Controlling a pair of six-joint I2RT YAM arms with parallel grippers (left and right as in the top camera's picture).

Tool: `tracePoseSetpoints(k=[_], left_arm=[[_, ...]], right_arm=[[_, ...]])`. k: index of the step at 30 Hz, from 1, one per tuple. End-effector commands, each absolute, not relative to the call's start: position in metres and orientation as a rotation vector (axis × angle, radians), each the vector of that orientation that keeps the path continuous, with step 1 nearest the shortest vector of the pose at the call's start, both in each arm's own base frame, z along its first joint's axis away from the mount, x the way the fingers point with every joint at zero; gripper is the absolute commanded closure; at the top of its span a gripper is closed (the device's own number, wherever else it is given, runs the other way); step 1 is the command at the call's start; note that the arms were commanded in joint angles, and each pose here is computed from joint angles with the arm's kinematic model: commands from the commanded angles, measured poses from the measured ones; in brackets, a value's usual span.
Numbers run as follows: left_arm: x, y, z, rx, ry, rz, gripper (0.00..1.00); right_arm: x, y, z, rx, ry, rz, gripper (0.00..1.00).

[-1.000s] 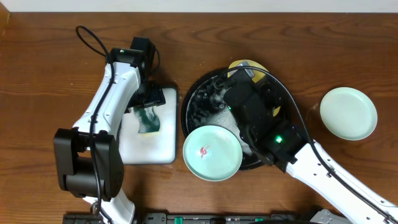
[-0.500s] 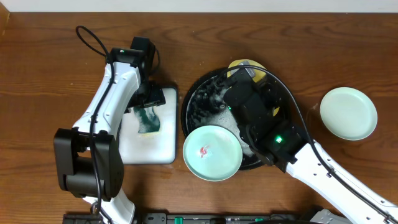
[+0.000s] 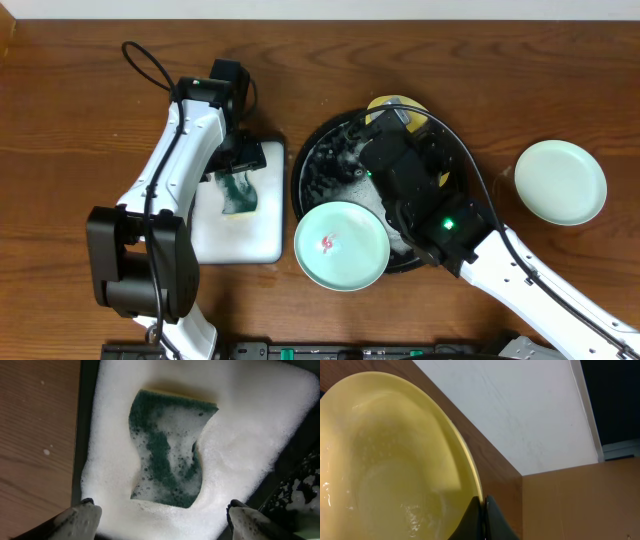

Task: Clean dirty plates on tray and stack at the side
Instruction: 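Tilt the yellow plate up with the right gripper and lift it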

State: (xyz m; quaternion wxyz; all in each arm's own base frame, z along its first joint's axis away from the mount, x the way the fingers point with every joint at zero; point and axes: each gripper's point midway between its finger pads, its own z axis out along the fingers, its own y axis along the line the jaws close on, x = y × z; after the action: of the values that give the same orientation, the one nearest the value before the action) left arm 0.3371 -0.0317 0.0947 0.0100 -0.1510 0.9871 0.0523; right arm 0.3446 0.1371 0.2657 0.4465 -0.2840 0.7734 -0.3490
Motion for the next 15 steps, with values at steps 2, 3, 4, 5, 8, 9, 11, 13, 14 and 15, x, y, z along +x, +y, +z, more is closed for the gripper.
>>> tracePoseSetpoints(k=[2, 3, 4, 5, 8, 9, 11, 13, 14, 15], left_arm=[[0.3366, -0.0304, 0.0939, -0.467, 3.087, 0.168, 0.16], [0.3366, -0.0304, 0.0939, -0.467, 3.087, 0.168, 0.16], [0.3366, -0.0304, 0.0939, -0.467, 3.087, 0.168, 0.16], [0.3366, -0.0304, 0.0939, -0.467, 3.087, 0.168, 0.16], [0.3366, -0.0304, 0.0939, -0.467, 3.087, 0.168, 0.15], [0.3366, -0.0304, 0.0939, -0.467, 3.087, 0.168, 0.15], [0.3366, -0.0304, 0.0939, -0.467, 3.087, 0.168, 0.16], [0.3366, -0.0304, 0.0939, -0.467, 3.087, 0.168, 0.16], [0.3366, -0.0304, 0.0939, -0.467, 3.087, 0.168, 0.16], [0.3366, -0.0304, 0.0939, -0.467, 3.087, 0.168, 0.16]], right_arm=[[0.3405, 0.1367, 0.2738, -0.663, 1.901, -0.861, 0.99], [0.3405, 0.1366, 0.2736, -0.664, 1.902, -0.862, 0.99], [0.3404, 0.1366, 0.2736, -0.664, 1.902, -0.862, 0.99], [0.3404, 0.1365, 0.2735, -0.664, 1.902, -0.862, 0.99], [0.3404, 0.1366, 0.2736, -0.664, 1.902, -0.862, 0.99], [0.3404, 0.1366, 0.2736, -0.664, 1.902, -0.862, 0.99], [0.3405, 0.1365, 0.2735, -0.663, 1.902, -0.862, 0.99], [0.3405, 0.1365, 0.2735, -0.663, 1.902, -0.862, 0.99], [0.3405, 0.1365, 0.2735, -0.663, 1.902, -0.862, 0.99], [0.3405, 0.1364, 0.2735, -0.664, 1.902, -0.863, 0.99]])
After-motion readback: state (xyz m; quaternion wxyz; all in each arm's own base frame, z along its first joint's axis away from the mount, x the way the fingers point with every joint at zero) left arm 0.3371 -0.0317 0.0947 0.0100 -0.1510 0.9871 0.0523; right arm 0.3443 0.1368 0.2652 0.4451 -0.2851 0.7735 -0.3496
